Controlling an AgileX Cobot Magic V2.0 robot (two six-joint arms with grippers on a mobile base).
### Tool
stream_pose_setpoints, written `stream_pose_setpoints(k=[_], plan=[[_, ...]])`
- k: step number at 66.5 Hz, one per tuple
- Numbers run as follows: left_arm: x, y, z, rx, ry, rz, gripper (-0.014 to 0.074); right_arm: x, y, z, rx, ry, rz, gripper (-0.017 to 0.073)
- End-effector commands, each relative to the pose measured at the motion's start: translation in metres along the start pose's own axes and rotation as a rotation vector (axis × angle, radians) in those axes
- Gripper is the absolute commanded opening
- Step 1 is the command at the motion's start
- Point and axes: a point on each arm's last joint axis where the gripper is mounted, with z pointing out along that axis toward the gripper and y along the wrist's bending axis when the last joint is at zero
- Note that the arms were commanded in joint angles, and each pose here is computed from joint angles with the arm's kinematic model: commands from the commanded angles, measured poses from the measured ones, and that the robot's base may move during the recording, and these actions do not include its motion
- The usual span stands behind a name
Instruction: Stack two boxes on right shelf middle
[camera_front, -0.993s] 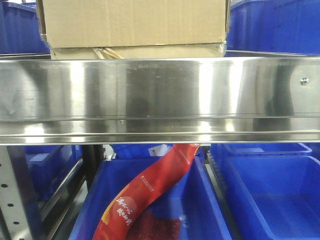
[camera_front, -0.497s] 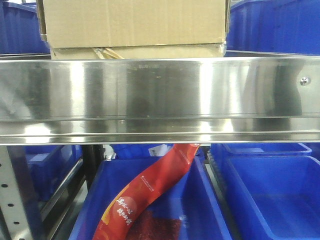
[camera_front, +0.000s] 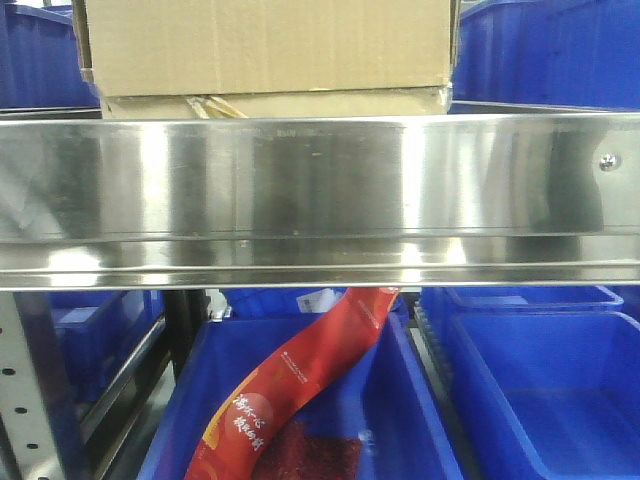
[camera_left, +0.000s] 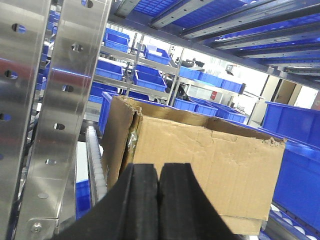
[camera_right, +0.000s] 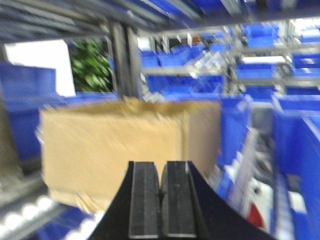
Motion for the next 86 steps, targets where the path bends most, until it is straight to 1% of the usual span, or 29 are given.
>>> stream_pose_setpoints(k=[1,4,6,8,10,12,15,17,21,32,41,46,51,56,61,68,73,81,86], plan=[[-0.001,0.000,-0.001,0.004,-0.020,0.000,-0.0111,0.009,-0.002,-0.009,0.014,0.021,-0.099,-0.0165],[-0.001,0.000,-0.001,0.004,-0.020,0.000,-0.0111,0.014,-0.004,-0.015,0.029,0.015,-0.145,-0.0165],[-0.001,0.000,-0.001,0.004,-0.020,0.000,-0.0111,0.020,-0.006,-0.020,0.054,0.003,-0.181,-0.0165],[-0.001,0.000,-0.001,0.004,-0.020,0.000,-0.0111,0.027,-0.009,-0.025,0.083,-0.016,-0.197,-0.0165],[-0.001,0.000,-0.001,0.004,-0.020,0.000,-0.0111,0.031,-0.010,-0.027,0.104,-0.032,-0.196,-0.0165],[-0.001,0.000,-0.001,0.004,-0.020,0.000,-0.0111,0.037,-0.012,-0.030,0.133,-0.045,-0.172,-0.0165],[-0.001,0.000,-0.001,0.004,-0.020,0.000,-0.0111,0.047,-0.015,-0.033,0.176,-0.059,-0.119,-0.0165],[-0.001,0.000,-0.001,0.004,-0.020,0.000,-0.0111,0.056,-0.017,-0.034,0.209,-0.061,-0.101,-0.0165],[-0.001,0.000,-0.001,0.004,-0.020,0.000,-0.0111,0.075,-0.023,-0.035,0.267,-0.052,-0.094,-0.0165],[-0.001,0.000,-0.001,0.004,-0.020,0.000,-0.0111,0.115,-0.031,-0.037,0.343,-0.071,-0.104,-0.0165],[-0.001,0.000,-0.001,0.004,-0.020,0.000,-0.0111,0.139,-0.033,-0.040,0.364,-0.054,-0.099,-0.0165],[-0.001,0.000,-0.001,0.004,-0.020,0.000,-0.0111,0.150,-0.034,-0.043,0.366,-0.065,-0.072,-0.0165],[-0.001,0.000,-0.001,0.004,-0.020,0.000,-0.0111,0.147,-0.032,-0.045,0.365,-0.098,-0.072,-0.0165],[-0.001,0.000,-0.001,0.004,-0.020,0.000,-0.0111,0.150,-0.032,-0.048,0.366,-0.079,-0.068,-0.0165],[-0.001,0.000,-0.001,0.004,-0.020,0.000,-0.0111,0.150,-0.030,-0.052,0.365,-0.094,-0.071,-0.0165],[-0.001,0.000,-0.002,0.003,-0.019,0.000,-0.0111,0.152,-0.030,-0.052,0.368,-0.076,-0.068,-0.0165],[-0.001,0.000,-0.002,0.003,-0.019,0.000,-0.0111,0.155,-0.031,-0.052,0.371,-0.037,-0.061,-0.0165],[-0.001,0.000,-0.002,0.003,-0.019,0.000,-0.0111,0.155,-0.031,-0.052,0.371,-0.037,-0.061,-0.0165],[-0.001,0.000,-0.002,0.003,-0.019,0.000,-0.0111,0.159,-0.031,-0.052,0.373,-0.002,-0.054,-0.0165]])
